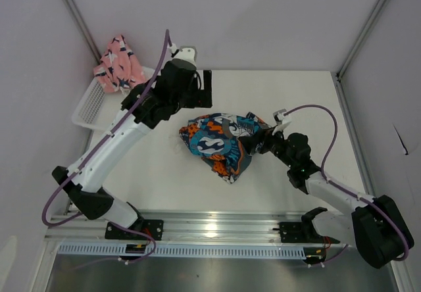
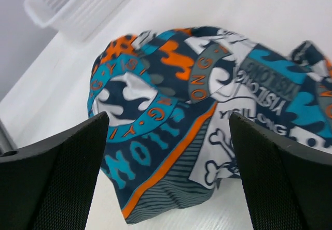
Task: Fold and stack the shorts
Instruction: Move the shorts to the center of the board, then flatten the shorts out
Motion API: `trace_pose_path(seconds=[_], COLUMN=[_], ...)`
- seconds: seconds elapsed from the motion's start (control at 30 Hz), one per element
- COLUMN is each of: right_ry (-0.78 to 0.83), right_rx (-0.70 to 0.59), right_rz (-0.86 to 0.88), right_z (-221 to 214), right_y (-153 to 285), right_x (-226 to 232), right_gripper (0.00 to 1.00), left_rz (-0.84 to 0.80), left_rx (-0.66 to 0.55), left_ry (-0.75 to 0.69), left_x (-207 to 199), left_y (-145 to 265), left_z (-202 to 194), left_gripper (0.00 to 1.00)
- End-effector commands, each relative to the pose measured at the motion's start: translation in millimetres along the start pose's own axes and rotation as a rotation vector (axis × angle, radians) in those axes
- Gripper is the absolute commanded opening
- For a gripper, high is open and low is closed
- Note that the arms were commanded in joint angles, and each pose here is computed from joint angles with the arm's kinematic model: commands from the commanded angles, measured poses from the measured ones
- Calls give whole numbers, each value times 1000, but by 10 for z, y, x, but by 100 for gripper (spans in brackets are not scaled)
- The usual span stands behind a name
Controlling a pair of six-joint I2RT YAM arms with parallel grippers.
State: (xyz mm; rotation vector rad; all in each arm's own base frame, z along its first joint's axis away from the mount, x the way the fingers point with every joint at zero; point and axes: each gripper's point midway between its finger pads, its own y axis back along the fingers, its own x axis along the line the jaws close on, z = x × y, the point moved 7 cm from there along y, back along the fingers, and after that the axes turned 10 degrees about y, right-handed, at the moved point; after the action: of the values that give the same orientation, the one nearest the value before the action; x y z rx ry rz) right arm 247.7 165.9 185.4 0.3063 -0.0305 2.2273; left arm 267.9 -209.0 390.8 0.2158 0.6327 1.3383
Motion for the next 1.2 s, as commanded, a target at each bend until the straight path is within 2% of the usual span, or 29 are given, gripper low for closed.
trace_pose_path(seconds=[0.0, 0.07, 0.1, 0.17, 0.2, 0.33, 0.5, 0.67, 0.73, 0.8, 0.83, 1.0, 1.07, 1.1, 1.17], right_ry=[91, 117, 135, 191, 210, 327, 455, 601, 645, 692, 705, 785, 800, 809, 805], right_rx=[10, 31, 41, 88, 125, 179, 274, 371, 402, 475, 473, 575, 587, 611, 608], right_rz=[165, 203, 205, 242, 253, 258, 294, 251, 226, 204, 193, 116, 72, 60, 43], right_z=[79, 79, 69, 5, -52, -139, -240, -341, -350, -492, -466, -693, -697, -753, -727], right_y=[-113, -170, -193, -250, -258, -352, -431, -479, -522, -567, -611, -695, -735, -741, -748], right_x=[246, 340, 378, 525, 574, 781, 990, 1154, 1177, 1163, 1186, 1100, 1066, 1046, 1049], right_gripper=[99, 99, 99, 95, 93, 89, 85, 80, 75, 62, 61, 66, 45, 25, 10], left_rz=[84, 123, 86, 94, 31, 54, 63, 44, 42, 25, 26, 2, -2, -9, -22], left_rx=[8, 41, 22, 47, 27, 32, 13, 22, 10, 16, 13, 35, 45, 48, 60], left_ry=[-15, 6, 40, 90, 132, 246, 294, 336, 357, 368, 380, 401, 412, 417, 444], left_x=[194, 353, 345, 580, 574, 1023, 1215, 1341, 1399, 1425, 1462, 1498, 1517, 1514, 1529], left_y=[3, -109, -132, -196, -215, -293, -198, -169, -156, -147, -160, -195, -236, -251, -312], left_z=[-81, -249, -228, -426, -403, -645, -763, -865, -863, -893, -906, -1006, -1076, -1096, -1189], left_gripper=[99, 99, 99, 99, 99, 99, 99, 99, 99, 99, 99, 99, 99, 99, 99])
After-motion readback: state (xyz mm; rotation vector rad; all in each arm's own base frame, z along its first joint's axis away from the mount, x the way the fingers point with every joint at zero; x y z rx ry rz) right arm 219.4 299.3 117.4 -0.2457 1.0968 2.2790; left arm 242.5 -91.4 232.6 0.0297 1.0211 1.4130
